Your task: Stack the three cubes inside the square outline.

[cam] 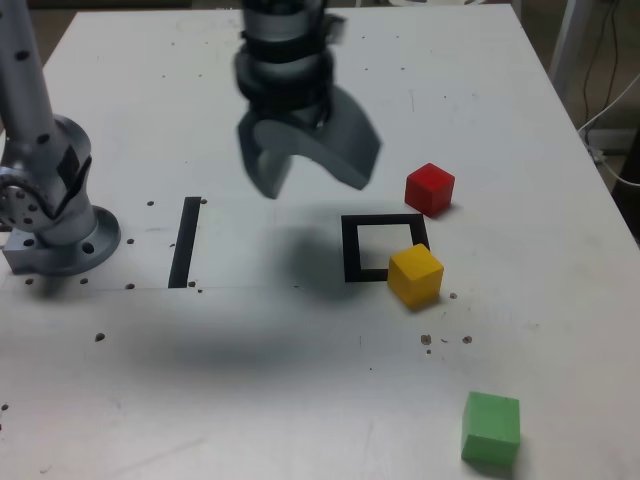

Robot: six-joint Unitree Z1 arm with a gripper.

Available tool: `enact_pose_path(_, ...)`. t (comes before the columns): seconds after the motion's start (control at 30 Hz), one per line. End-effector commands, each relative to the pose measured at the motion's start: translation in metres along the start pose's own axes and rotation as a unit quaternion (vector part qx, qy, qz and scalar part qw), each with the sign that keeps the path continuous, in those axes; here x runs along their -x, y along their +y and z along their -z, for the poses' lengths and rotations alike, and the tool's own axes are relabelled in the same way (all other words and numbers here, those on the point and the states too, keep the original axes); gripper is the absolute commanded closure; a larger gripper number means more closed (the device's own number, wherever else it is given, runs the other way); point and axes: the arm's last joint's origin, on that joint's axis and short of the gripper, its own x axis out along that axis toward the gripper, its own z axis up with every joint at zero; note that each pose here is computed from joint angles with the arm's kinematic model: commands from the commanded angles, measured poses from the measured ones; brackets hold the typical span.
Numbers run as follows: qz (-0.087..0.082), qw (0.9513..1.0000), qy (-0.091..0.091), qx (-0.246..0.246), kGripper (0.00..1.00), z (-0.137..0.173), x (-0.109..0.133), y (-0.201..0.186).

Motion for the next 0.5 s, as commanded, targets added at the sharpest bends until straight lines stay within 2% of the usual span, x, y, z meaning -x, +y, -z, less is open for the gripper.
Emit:
enact_pose_path(0.0,-0.006,0.9999,0.001,-0.011,0.01,-0.008,0.0,0.006)
enact_pose_path(0.27,-0.018,0.998,-0.005,-0.061,0.01,-0.029,-0.001,0.039)
enact_pose_path(0.47,-0.029,0.9935,-0.011,-0.109,0.02,-0.044,-0.001,0.063)
